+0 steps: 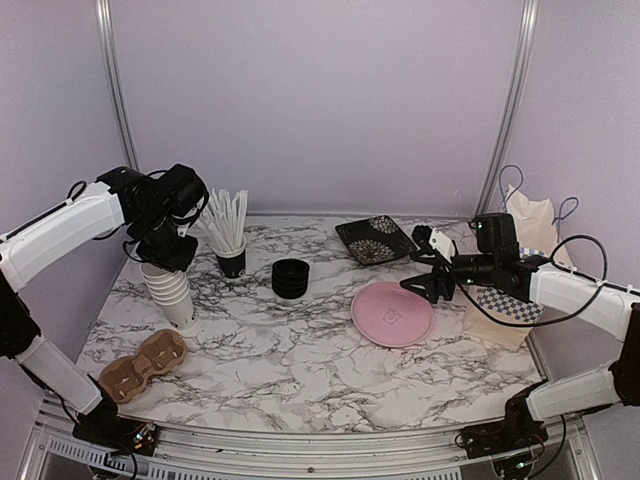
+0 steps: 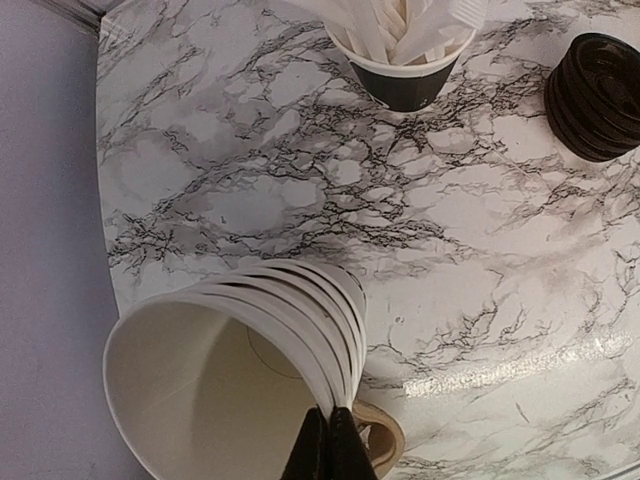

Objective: Pack the takeout coffee

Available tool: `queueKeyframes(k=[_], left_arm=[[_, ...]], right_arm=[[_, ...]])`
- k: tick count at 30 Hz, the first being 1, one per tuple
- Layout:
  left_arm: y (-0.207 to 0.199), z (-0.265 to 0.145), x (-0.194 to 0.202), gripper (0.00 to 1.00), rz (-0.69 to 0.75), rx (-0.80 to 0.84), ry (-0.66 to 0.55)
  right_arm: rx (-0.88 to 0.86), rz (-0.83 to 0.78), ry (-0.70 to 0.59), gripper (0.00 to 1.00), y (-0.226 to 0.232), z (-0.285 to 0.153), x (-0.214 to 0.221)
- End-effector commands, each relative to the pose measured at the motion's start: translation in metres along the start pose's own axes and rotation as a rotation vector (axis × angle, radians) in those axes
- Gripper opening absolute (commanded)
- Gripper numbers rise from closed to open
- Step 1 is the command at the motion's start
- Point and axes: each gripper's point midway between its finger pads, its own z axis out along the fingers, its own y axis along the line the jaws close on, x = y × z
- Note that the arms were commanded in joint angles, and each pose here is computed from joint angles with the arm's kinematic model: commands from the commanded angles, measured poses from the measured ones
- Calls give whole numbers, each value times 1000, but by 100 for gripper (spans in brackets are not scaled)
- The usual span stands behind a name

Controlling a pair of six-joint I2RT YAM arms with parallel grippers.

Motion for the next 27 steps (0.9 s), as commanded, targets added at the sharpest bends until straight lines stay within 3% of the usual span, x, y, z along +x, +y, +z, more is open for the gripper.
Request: queueKeyframes(k=[1,3,4,6,7,12,13,14,15,17,19,27], left_arm=[[37,-11,-1,0,7,-205,-11],[58,-11,-2,0,30,-350,5],[48,-9,1,0,29,-283,27],[-4,-10,-1,0,1,39,25],[-6,-14,-9,0,-45,50,-17],[59,-26,-25,0,-87,-305,-69],[49,-26,-28,0,-97,-223,-65],[21,-25,-29,0,-104,-32,-57],[26,-30,-34,0,-127,-55,-97],[56,-37,-36,0,-115,-262,-110],[59,-33,-31,0,-114,-247,-70],[54,-44,-32,0,-130,-180,-94]], right_arm=[[24,-24,-5,72,-4,-5,-3],[23,-25,-4,72,-3,-4,-3],[22,-24,-3,72,-3,-4,-2],[16,-22,2,72,-3,-3,-1],[15,-23,1,72,-3,-3,-1],[16,-27,-1,72,-2,-5,-3],[15,-27,0,72,-2,-5,-2],[15,-28,0,72,-2,-5,-2],[13,-27,1,72,-2,-4,-2],[10,-27,1,72,-1,-4,-1],[7,-27,1,72,-1,-4,-1],[-2,-25,4,72,1,-3,1]])
